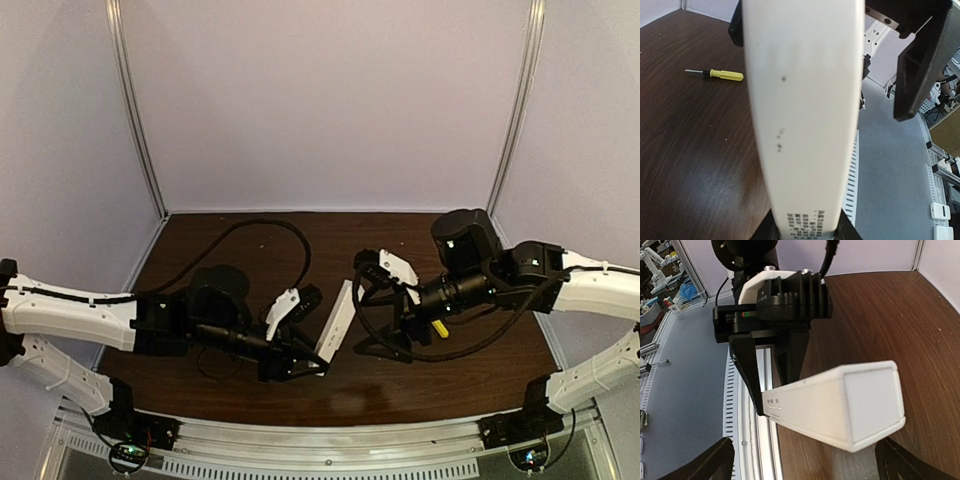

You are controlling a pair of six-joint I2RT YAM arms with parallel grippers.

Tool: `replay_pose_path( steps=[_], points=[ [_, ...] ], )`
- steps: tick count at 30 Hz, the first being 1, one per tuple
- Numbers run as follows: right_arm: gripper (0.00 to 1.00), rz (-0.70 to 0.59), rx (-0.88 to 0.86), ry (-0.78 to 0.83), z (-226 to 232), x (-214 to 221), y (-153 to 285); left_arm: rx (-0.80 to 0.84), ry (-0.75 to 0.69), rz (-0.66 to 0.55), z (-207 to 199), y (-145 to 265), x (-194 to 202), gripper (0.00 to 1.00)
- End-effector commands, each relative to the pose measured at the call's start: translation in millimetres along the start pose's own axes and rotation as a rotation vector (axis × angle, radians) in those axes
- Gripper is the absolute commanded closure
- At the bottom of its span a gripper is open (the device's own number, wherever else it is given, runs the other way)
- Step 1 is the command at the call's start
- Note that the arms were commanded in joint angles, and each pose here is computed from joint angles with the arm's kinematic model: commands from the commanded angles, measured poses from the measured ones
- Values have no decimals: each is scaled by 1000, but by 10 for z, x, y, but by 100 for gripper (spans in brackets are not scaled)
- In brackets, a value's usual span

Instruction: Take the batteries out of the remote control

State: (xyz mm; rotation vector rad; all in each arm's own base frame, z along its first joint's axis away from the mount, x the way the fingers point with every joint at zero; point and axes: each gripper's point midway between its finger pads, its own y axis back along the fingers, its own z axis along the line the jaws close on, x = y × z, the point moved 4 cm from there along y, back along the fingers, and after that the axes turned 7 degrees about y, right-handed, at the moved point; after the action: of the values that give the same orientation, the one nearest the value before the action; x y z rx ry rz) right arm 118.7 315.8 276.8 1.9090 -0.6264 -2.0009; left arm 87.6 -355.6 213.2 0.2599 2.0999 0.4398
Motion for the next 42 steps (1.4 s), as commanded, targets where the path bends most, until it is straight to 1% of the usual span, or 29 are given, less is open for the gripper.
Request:
replay_pose_path(
  steps=[1,7,8,9,10,11,13,15,20,27,28,29,31,32,35,36,37,38,42],
  points=[
    [2,74,-97,12,86,42,-46,28,-48,-18,-73,-29,-118,100],
    [11,156,-112,23,37,-55,-112,41,-53,5,-85,-85,-89,100],
    [13,161,-116,29,35,-75,-112,42,-54,6,-90,-89,-91,100],
    [20,167,-124,32,37,-82,-114,44,-53,11,-91,-98,-77,100],
    [31,173,-135,35,41,-86,-119,46,-54,11,-95,-102,-79,100],
    [37,179,-143,38,47,-87,-122,46,-54,12,-94,-107,-76,100],
    [39,194,-149,38,47,-76,-140,43,-54,14,-87,-115,-72,100],
    [47,210,-152,34,39,-51,-154,41,-52,15,-83,-115,-69,100],
    [64,212,-169,37,46,-76,-159,39,-51,20,-76,-126,-58,100],
    [97,180,-192,52,94,-109,-112,28,-51,18,-63,-122,-65,100],
    [100,176,-188,52,90,-100,-111,25,-52,14,-65,-115,-70,97],
    [100,169,-180,53,85,-96,-110,20,-53,10,-59,-108,-78,93],
    [100,153,-164,55,77,-82,-104,7,-54,1,-53,-86,-88,77],
    [100,138,-151,55,68,-87,-96,-2,-57,-8,-47,-69,-99,65],
    [100,74,-106,48,37,-137,-50,-34,-64,-61,-39,46,-146,22],
    [100,50,-91,41,32,-153,-35,-44,-68,-82,-40,95,-163,13],
    [100,26,-73,37,19,-168,-13,-49,-75,-107,-47,150,-187,7],
    [100,-2,-53,30,12,-183,12,-48,-84,-128,-60,201,-196,3],
    [100,-126,43,-21,-63,-232,113,-28,-128,-226,-134,412,-233,3]
  ],
)
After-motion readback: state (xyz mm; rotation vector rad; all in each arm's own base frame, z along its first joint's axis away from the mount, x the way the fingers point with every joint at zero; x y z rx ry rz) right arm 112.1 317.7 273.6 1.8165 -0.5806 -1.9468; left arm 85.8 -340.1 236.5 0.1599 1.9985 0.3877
